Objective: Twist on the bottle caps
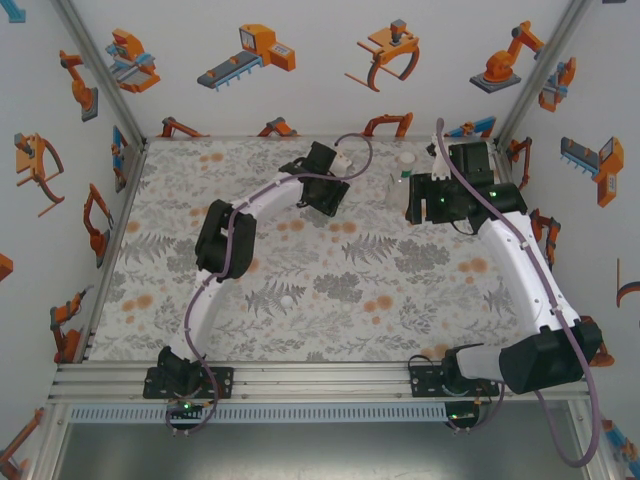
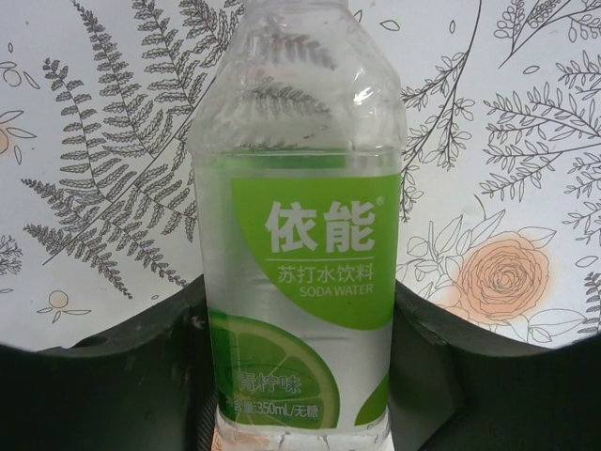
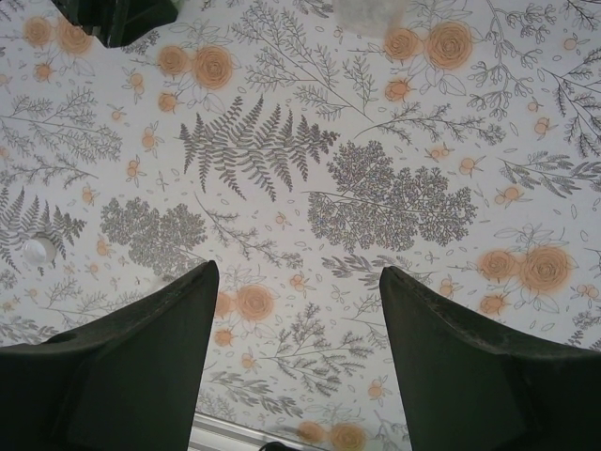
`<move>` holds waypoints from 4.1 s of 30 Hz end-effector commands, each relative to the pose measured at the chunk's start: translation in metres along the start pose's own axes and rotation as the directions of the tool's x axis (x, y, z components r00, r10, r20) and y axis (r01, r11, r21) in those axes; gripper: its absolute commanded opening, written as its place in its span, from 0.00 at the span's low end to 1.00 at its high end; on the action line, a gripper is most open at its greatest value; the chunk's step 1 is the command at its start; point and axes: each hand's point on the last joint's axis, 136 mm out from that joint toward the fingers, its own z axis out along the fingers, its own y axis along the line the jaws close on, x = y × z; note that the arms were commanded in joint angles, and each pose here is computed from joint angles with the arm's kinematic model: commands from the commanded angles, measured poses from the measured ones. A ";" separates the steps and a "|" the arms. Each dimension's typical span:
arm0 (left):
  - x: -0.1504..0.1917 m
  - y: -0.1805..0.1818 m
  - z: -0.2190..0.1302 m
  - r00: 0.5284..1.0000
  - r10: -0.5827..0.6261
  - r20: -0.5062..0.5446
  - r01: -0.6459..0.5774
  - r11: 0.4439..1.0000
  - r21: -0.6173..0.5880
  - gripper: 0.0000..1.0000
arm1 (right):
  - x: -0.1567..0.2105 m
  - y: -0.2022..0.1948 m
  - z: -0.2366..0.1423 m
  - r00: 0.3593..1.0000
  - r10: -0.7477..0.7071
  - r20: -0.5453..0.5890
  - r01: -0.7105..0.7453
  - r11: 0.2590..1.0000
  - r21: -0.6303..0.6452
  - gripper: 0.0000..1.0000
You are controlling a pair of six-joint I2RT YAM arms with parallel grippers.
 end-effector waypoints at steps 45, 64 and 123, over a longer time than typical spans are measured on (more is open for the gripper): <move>0.099 -0.043 -0.290 0.911 -0.032 0.412 0.031 0.999 0.010 0.00 | 0.172 0.144 0.055 0.976 -0.161 -0.149 0.141 0.980 -0.140 0.52; 0.100 -0.029 -0.296 0.887 -0.072 0.456 0.036 0.996 0.087 0.00 | 0.188 0.178 0.086 0.932 -0.275 -0.236 0.232 0.953 -0.194 0.51; 0.110 -0.021 -0.291 0.891 -0.122 0.438 0.101 0.992 0.070 0.00 | 0.235 0.163 0.130 0.890 -0.290 -0.352 0.254 0.956 -0.144 0.45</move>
